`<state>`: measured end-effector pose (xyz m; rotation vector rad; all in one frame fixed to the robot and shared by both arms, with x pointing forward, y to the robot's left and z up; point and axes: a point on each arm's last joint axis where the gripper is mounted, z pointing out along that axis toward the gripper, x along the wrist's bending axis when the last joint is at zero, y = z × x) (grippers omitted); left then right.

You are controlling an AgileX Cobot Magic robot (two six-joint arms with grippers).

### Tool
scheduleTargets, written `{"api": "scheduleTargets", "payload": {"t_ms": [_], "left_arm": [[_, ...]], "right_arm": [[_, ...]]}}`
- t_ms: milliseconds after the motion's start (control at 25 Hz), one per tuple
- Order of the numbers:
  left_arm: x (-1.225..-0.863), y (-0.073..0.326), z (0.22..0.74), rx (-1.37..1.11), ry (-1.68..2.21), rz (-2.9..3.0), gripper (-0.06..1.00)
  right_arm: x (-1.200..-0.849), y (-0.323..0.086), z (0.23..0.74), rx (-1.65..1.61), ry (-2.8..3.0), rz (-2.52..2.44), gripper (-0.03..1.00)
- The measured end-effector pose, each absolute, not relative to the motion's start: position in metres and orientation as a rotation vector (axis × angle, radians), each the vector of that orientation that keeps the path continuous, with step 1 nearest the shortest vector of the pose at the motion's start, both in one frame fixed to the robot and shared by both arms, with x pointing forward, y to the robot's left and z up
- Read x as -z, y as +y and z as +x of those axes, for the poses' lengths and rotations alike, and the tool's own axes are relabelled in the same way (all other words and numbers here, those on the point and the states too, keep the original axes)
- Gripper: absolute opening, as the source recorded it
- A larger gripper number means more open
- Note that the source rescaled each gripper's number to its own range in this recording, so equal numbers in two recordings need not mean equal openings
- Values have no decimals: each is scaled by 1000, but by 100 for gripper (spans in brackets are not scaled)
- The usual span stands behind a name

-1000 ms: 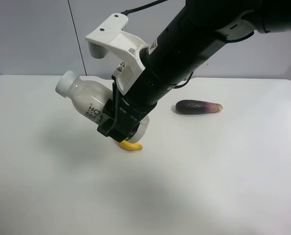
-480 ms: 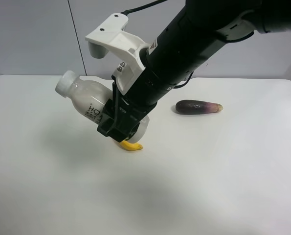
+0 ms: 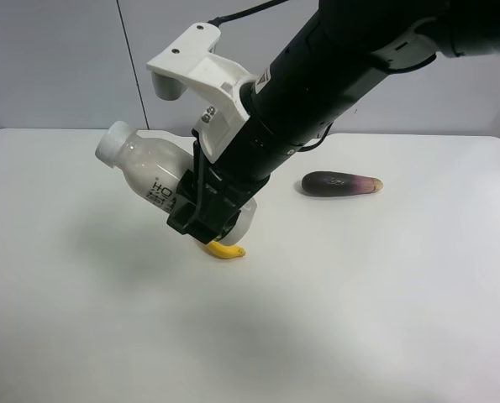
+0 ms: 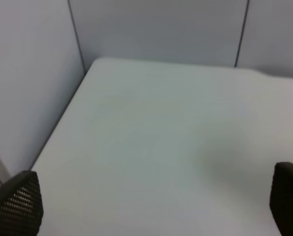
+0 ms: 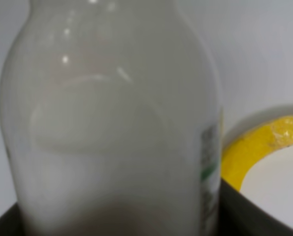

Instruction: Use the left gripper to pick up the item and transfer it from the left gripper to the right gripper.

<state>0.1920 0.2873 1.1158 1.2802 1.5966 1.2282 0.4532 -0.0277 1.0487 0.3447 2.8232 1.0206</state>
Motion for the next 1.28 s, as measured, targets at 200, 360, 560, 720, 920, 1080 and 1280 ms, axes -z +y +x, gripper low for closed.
{"api": "scheduleTargets", "payload": {"t_ms": [200,360,560,720,920,1080,1280], "left_arm": [[-1093,294,210,-1197,1664,1316,84],[-1074,297,221,-1145,1720,1360,84],[-1056,299,231,-1108,1758,1384,84],[-1056,300,232,-1093,1711,1414,84],[-1054,300,233,-1071,1680,1451,84],[-1054,300,233,-1072,1679,1453,84],[-1054,300,233,-1067,1671,1459,84]], "right_arm": [[-1049,-28,453,-1021,2823,345,0],[-1049,-28,453,-1021,2823,345,0],[-1049,-28,453,-1021,2823,345,0],[-1049,-28,453,-1021,2823,346,0],[-1049,-28,453,-1022,2824,353,0],[-1049,-28,453,-1031,2825,417,0],[-1048,-31,456,-986,2811,539,0]]}}
